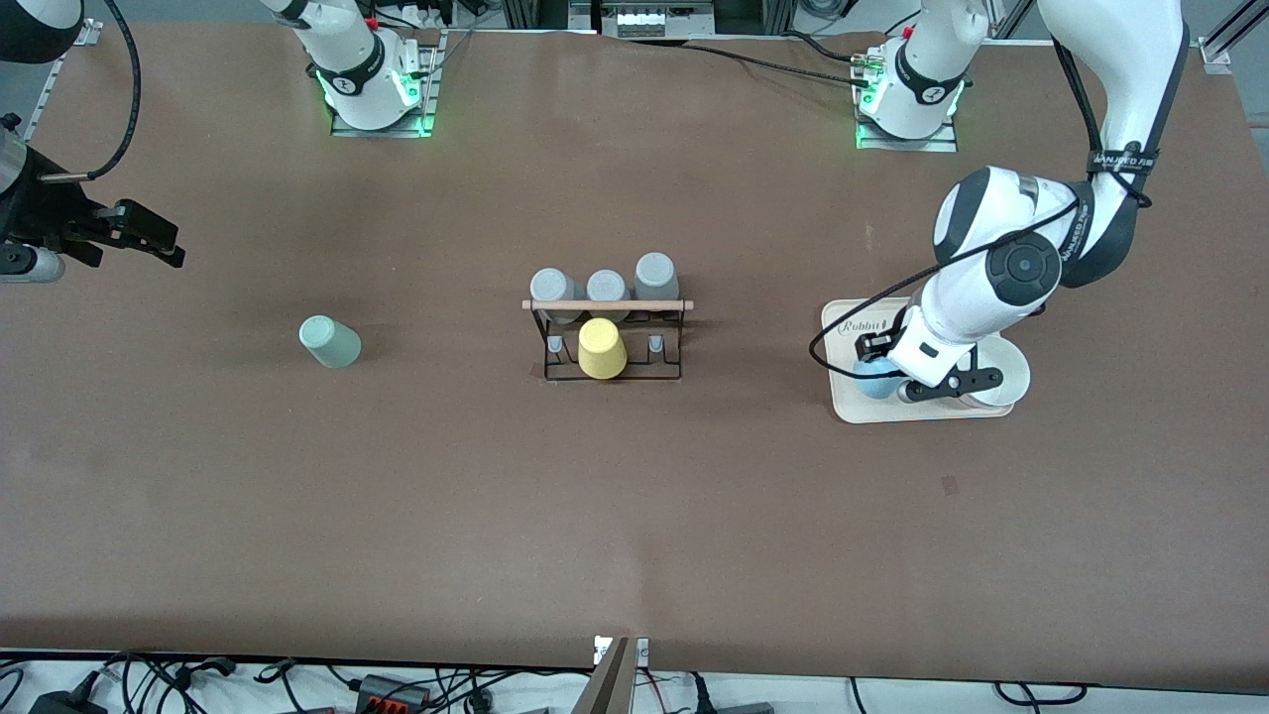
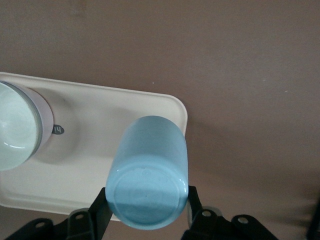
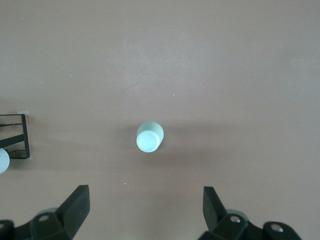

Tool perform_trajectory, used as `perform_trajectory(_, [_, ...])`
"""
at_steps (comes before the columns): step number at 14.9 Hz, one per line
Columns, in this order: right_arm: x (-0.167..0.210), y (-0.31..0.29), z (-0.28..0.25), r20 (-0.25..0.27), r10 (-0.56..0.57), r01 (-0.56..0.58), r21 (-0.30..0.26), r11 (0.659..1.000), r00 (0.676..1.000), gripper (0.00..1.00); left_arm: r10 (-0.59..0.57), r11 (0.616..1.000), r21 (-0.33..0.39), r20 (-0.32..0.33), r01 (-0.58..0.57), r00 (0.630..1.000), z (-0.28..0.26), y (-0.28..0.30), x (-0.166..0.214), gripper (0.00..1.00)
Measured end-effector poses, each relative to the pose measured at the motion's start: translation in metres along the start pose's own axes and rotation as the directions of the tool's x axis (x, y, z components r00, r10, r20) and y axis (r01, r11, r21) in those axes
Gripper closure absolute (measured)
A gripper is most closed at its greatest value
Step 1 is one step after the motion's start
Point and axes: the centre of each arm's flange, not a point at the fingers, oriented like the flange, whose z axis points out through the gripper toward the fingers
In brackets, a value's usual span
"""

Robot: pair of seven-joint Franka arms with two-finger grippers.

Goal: Hang scattered cups on rack with three cups
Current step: 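Carry the light blue cup with the left gripper to the rack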

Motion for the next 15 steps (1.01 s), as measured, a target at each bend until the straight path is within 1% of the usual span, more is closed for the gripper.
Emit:
perform_trajectory(4, [0.000, 0.000, 0.000, -0.001, 0.000, 0.000, 0.000, 1.000, 1.000, 0.00, -0.095, 0.995, -0.040, -0.016, 0.094, 0.995, -0.049, 0.063, -0.022, 0.37])
perform_trajectory(7, [0.000, 0.000, 0.000, -0.002, 0.000, 0.000, 0.000, 1.000, 1.000, 0.00, -0.155, 0.985, -0.086, -0.023, 0.153, 0.988, -0.071, 0.108, -0.045, 0.37])
perform_trajectory(12, [0.001, 0.000, -0.001, -0.006, 0.001, -0.001, 0.000, 1.000, 1.000, 0.00, -0.225, 0.963, -0.150, 0.009, 0.224, 0.974, -0.078, 0.187, -0.072, 0.37])
perform_trajectory(15, [0.004, 0.002, 0.001, -0.017, 0.003, -0.003, -0.001, 1.000, 1.000, 0.00, -0.237, 0.958, -0.159, 0.042, 0.240, 0.971, -0.066, 0.223, -0.084, 0.37])
